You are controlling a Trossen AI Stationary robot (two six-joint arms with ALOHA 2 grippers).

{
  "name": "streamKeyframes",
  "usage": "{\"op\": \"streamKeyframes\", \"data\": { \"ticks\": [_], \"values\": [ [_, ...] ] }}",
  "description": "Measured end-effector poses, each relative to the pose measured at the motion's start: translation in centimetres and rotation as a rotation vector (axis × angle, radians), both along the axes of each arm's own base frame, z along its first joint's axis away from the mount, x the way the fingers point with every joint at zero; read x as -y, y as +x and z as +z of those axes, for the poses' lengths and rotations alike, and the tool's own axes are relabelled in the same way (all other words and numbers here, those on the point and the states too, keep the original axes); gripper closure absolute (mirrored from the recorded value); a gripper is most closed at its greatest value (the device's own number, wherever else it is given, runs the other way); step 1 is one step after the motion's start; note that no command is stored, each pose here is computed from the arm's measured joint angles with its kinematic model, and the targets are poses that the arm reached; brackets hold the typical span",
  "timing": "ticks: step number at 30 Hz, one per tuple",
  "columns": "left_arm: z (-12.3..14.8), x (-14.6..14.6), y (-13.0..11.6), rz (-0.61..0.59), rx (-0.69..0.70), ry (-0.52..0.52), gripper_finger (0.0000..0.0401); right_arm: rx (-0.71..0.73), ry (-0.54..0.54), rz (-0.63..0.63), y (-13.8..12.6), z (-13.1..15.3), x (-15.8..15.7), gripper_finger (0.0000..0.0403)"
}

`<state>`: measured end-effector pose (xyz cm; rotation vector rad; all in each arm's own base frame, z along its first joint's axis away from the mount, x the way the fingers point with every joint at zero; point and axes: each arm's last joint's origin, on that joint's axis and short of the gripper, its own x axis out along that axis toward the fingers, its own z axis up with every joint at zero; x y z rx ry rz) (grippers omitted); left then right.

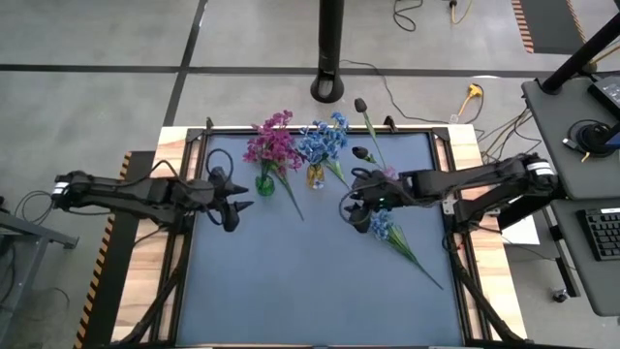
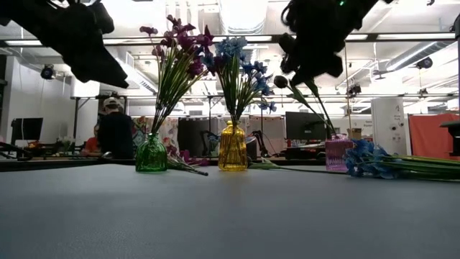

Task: Sort flowers into vase by color
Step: Put the blue flowers into the yellow flower vase

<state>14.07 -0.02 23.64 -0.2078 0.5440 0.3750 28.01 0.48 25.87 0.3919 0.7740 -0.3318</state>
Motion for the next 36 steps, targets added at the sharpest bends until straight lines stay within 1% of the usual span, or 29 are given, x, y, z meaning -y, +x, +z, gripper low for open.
{"op": "streamKeyframes", "data": {
  "ticks": [5,10,14,19,23,26,31,36],
  "values": [
    [-0.6,0.0,0.2,0.001,-0.032,0.002,0.0207,-0.068,0.025,0.009,1.9,-2.0,-0.5,0.0200],
    [-1.1,0.2,0.4,-0.008,-0.054,0.003,0.0207,-0.081,0.036,0.033,3.4,-3.2,-2.0,0.0200],
    [-1.6,0.7,0.5,-0.038,-0.062,-0.001,0.0207,-0.106,0.053,0.052,3.8,-4.4,-3.7,0.0200],
    [-1.7,1.5,0.5,-0.082,-0.047,-0.021,0.0207,-0.138,0.091,0.068,3.6,-5.4,-6.2,0.0200],
    [-1.6,2.2,0.4,-0.115,-0.037,-0.035,0.0207,-0.190,0.117,0.067,2.6,-5.6,-7.8,0.0200],
    [-1.2,2.5,0.4,-0.137,-0.027,-0.036,0.0207,-0.281,0.157,0.039,1.1,-5.4,-8.8,0.0200],
    [-0.9,2.5,0.4,-0.141,-0.019,-0.037,0.0207,-0.454,0.224,-0.084,-2.1,-4.9,-9.9,0.0200],
    [-0.9,2.5,0.5,-0.142,-0.019,-0.036,0.0207,-0.573,0.199,-0.194,-4.7,-4.1,-10.0,0.0200]
  ]
}}
